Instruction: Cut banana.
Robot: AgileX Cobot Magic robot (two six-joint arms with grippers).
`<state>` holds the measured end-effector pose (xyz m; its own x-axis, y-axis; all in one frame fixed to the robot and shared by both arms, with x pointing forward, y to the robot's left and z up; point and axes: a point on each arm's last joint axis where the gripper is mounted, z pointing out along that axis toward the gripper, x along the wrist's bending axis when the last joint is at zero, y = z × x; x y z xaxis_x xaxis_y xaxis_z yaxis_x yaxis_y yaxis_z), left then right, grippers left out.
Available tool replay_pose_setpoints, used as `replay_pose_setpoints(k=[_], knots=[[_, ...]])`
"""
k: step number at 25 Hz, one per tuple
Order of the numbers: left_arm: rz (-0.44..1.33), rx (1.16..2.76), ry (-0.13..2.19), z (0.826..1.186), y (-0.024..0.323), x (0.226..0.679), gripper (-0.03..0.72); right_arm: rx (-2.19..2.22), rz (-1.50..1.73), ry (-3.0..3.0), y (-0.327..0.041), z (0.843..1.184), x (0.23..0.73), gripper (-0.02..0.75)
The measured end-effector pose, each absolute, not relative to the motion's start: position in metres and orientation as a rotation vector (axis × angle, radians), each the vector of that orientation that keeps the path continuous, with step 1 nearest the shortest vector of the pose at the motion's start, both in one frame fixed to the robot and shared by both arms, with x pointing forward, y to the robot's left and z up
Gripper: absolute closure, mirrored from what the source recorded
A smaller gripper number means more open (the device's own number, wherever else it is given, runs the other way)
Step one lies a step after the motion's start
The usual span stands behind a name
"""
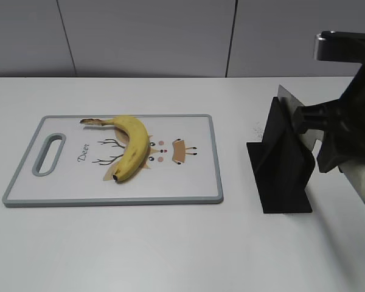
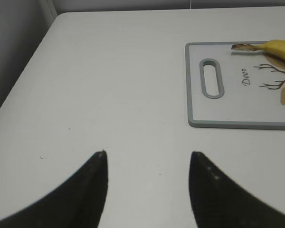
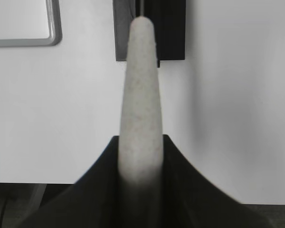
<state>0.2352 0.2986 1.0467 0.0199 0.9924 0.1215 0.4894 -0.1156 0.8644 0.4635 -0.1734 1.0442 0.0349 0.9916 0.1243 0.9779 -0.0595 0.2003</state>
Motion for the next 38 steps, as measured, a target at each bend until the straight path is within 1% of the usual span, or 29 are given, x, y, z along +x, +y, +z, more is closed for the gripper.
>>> replay_pose_setpoints(k=[10,17,21,23,27,29,35,38], knots=[[1.023,1.672,1.526,1.047,0.299,0.235,0.167,2.185,0.470,2.081,-0.180,1.065,0.453,0.568],[1.023,1.672,1.526,1.047,0.299,0.235,0.226,2.149,0.526,2.061,-0.187,1.078,0.445,0.568],[1.023,1.672,1.526,1.047,0.299,0.235,0.234,2.122,0.584,2.040,-0.190,1.094,0.441,0.568],[1.023,1.672,1.526,1.047,0.299,0.235,0.223,2.108,0.623,2.027,-0.190,1.102,0.440,0.568],[1.022,1.674,1.528,1.047,0.299,0.236,0.142,2.044,0.655,2.056,-0.190,1.111,0.441,0.568],[1.012,1.683,1.536,1.047,0.299,0.237,0.118,1.983,0.666,2.091,-0.189,1.113,0.442,0.568],[0.967,1.709,1.538,1.063,0.298,0.249,0.107,1.763,0.727,2.189,-0.187,1.128,0.446,0.568],[0.908,1.767,1.501,1.069,0.296,0.263,0.107,1.640,0.763,2.251,-0.182,1.136,0.450,0.568]])
